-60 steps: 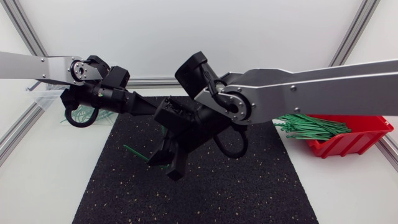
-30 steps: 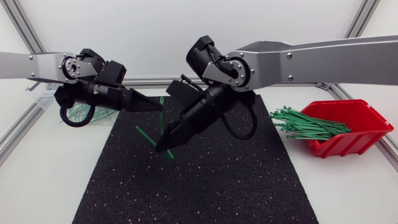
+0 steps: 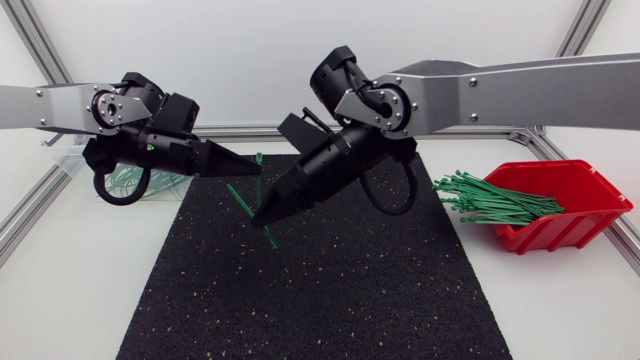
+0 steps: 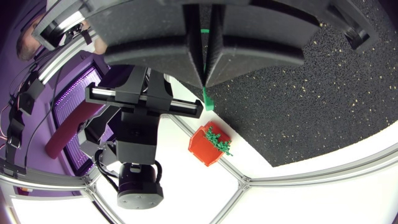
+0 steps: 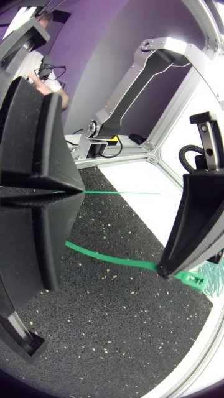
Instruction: Take a green cable tie from the red box, thread the tail through the head to close it, then place it in the transparent bin on the left.
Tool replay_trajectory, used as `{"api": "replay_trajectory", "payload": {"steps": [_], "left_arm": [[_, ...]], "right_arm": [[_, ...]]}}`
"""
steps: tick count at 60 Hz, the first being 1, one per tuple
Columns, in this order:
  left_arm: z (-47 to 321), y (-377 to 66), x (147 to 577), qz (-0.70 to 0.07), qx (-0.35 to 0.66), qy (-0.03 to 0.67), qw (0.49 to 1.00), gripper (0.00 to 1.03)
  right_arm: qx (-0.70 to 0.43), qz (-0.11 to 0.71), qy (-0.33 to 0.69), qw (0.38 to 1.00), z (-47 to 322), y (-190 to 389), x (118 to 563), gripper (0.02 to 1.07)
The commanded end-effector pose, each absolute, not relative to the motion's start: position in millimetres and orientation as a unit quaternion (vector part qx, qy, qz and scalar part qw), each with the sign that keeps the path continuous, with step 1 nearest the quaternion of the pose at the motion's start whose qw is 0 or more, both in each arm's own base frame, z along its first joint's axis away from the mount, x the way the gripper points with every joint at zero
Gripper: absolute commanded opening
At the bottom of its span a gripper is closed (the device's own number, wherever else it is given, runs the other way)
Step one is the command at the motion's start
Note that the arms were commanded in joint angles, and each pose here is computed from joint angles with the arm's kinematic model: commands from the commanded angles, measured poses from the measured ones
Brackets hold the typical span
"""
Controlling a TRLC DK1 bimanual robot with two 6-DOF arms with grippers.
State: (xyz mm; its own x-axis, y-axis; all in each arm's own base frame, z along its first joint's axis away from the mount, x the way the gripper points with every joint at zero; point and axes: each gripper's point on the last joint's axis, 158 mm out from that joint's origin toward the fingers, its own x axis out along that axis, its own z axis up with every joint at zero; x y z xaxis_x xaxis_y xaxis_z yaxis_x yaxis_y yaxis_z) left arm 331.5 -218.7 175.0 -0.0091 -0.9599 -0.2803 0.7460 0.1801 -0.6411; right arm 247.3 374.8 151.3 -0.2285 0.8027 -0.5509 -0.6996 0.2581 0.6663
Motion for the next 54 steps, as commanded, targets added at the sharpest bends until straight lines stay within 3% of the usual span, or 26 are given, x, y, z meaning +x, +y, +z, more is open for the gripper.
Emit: {"api": "replay_trajectory", "payload": {"steps": [1,26,54], "left_arm": [[173.2,-222.3,320.6,-0.630,-0.149,0.337,0.683,0.04],[149.4,-222.0,319.4,-0.632,-0.130,0.300,0.702,0.04],[146.6,-242.0,326.4,-0.605,-0.143,0.259,0.739,0.04]], "right_arm": [[0.081,0.591,0.516,0.615,153.7,370.4,250.0,0.08],[0.111,0.576,0.570,0.575,147.0,356.6,239.7,0.08],[0.177,0.567,0.584,0.553,173.2,341.1,235.6,0.07]]}}
